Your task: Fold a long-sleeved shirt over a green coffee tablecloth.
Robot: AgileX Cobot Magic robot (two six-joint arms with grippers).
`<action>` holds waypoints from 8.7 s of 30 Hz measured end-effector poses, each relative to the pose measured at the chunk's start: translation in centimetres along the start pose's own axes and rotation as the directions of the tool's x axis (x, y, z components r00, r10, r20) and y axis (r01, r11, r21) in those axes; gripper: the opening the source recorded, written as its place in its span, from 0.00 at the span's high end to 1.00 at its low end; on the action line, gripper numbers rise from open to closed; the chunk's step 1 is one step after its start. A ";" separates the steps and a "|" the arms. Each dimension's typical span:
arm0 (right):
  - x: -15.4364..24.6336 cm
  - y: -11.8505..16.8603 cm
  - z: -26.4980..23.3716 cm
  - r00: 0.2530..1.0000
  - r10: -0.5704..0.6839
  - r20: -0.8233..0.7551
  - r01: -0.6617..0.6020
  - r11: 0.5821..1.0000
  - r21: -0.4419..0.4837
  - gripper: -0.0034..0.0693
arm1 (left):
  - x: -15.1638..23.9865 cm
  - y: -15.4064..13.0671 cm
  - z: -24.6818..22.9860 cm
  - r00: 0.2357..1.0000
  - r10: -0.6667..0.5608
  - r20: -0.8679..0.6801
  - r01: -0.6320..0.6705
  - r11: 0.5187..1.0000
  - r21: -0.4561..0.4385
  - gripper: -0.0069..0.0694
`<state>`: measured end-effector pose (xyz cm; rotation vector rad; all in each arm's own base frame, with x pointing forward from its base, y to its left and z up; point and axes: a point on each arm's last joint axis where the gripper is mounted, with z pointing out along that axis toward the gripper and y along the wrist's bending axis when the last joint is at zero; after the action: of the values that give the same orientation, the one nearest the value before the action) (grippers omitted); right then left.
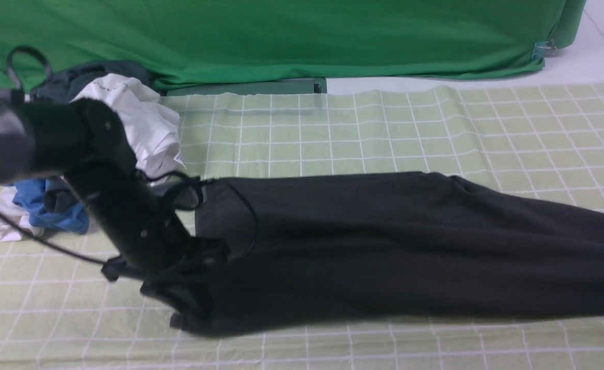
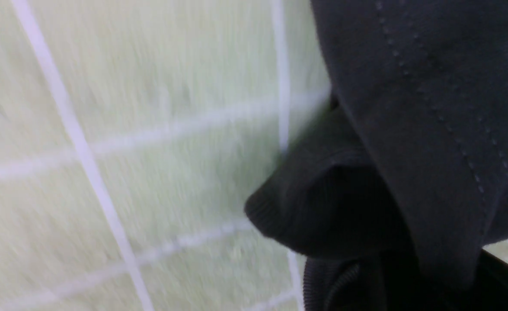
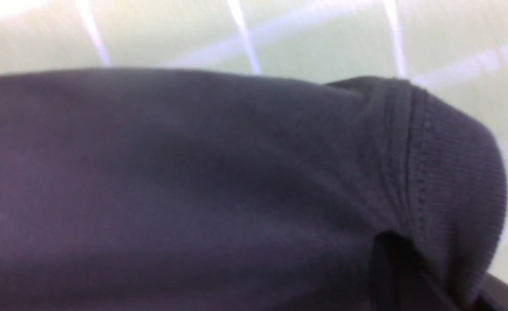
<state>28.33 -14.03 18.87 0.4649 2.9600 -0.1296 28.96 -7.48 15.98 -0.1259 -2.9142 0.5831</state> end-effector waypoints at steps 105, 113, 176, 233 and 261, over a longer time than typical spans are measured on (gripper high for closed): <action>20.4 8.4 -29.9 0.389 -0.450 0.804 0.721 0.691 0.038 0.94 | -2.0 -0.4 -14.1 0.864 0.029 0.502 -0.030 1.000 -0.005 0.77; 24.7 4.7 -25.8 0.354 -0.269 0.896 0.678 0.733 -0.048 0.94 | -1.8 -0.9 -13.9 0.878 0.025 0.477 -0.040 0.999 0.021 0.76; 23.7 10.4 -14.4 0.043 0.016 0.999 0.749 0.661 -0.043 0.81 | -0.8 -9.7 -4.7 0.885 0.366 0.288 -0.343 0.931 -0.129 0.60; 25.7 6.0 -4.0 0.300 -0.112 0.947 0.329 0.944 0.008 0.65 | 13.9 -9.7 -20.4 0.656 0.575 0.489 -0.343 0.804 -0.485 0.90; 25.7 6.0 -3.8 0.272 -0.240 0.932 0.367 0.921 0.130 0.62 | 24.3 -1.9 -10.0 -0.139 0.340 0.930 -0.265 0.892 -0.366 0.89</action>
<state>5.48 -0.23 18.32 -0.2143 1.7800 -0.1883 6.82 -2.73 29.33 -0.7427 -4.5068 0.9860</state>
